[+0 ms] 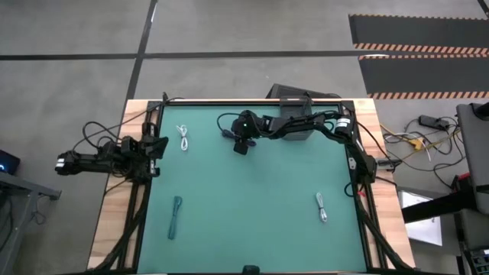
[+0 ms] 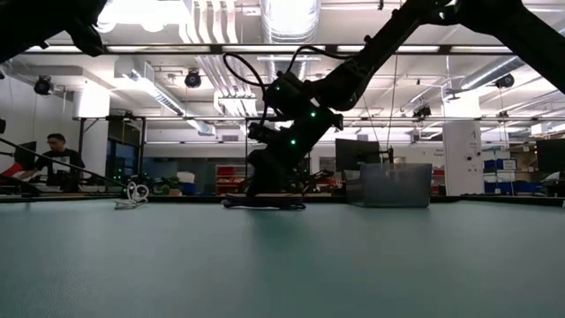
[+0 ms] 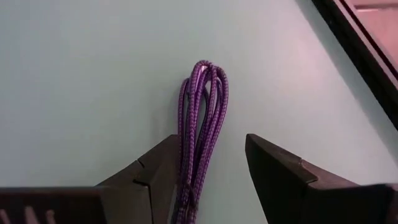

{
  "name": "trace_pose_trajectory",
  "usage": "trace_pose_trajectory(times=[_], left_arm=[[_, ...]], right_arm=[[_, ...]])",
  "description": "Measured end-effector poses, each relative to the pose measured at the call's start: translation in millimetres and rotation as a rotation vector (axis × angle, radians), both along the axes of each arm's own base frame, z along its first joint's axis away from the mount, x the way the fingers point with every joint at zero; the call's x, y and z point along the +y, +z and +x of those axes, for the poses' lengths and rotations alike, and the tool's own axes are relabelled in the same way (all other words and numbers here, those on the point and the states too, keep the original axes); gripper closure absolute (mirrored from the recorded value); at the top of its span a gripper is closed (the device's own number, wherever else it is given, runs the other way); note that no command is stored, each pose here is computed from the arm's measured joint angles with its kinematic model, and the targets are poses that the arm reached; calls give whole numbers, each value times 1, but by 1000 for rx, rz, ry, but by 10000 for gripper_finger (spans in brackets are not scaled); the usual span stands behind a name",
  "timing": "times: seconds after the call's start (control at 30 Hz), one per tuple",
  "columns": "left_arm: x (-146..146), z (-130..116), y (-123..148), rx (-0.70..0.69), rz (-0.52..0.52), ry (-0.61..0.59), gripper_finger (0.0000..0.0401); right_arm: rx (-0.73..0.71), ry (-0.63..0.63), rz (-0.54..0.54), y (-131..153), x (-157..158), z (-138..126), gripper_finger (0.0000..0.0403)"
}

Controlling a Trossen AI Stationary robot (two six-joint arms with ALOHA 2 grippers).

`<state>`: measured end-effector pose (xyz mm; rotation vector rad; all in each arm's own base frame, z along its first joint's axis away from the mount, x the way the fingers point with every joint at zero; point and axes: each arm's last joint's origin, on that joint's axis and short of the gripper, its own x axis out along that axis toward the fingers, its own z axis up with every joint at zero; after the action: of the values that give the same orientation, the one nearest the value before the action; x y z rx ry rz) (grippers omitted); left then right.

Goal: Pick and place USB-C Cables
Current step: Put the purple charger cable into the black bin

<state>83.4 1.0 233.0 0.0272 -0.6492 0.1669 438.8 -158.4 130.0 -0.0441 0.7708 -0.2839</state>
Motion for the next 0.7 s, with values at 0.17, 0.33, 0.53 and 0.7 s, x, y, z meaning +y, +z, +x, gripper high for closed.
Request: trace_pose_trajectory(times=[0.17,0.33,0.53,0.7], left_arm=[[0,0,0,0,-1,1,401],[0,0,0,0,-1,1,401],[0,0,0,0,-1,2,401],[0,0,0,0,-2,3,401]], right_arm=[[39,-3,24,-2,1,-2,239],[62,-20,49,-4,1,-5,252],[82,-22,60,-7,0,-6,275],[79,-19,55,-7,0,-6,303]])
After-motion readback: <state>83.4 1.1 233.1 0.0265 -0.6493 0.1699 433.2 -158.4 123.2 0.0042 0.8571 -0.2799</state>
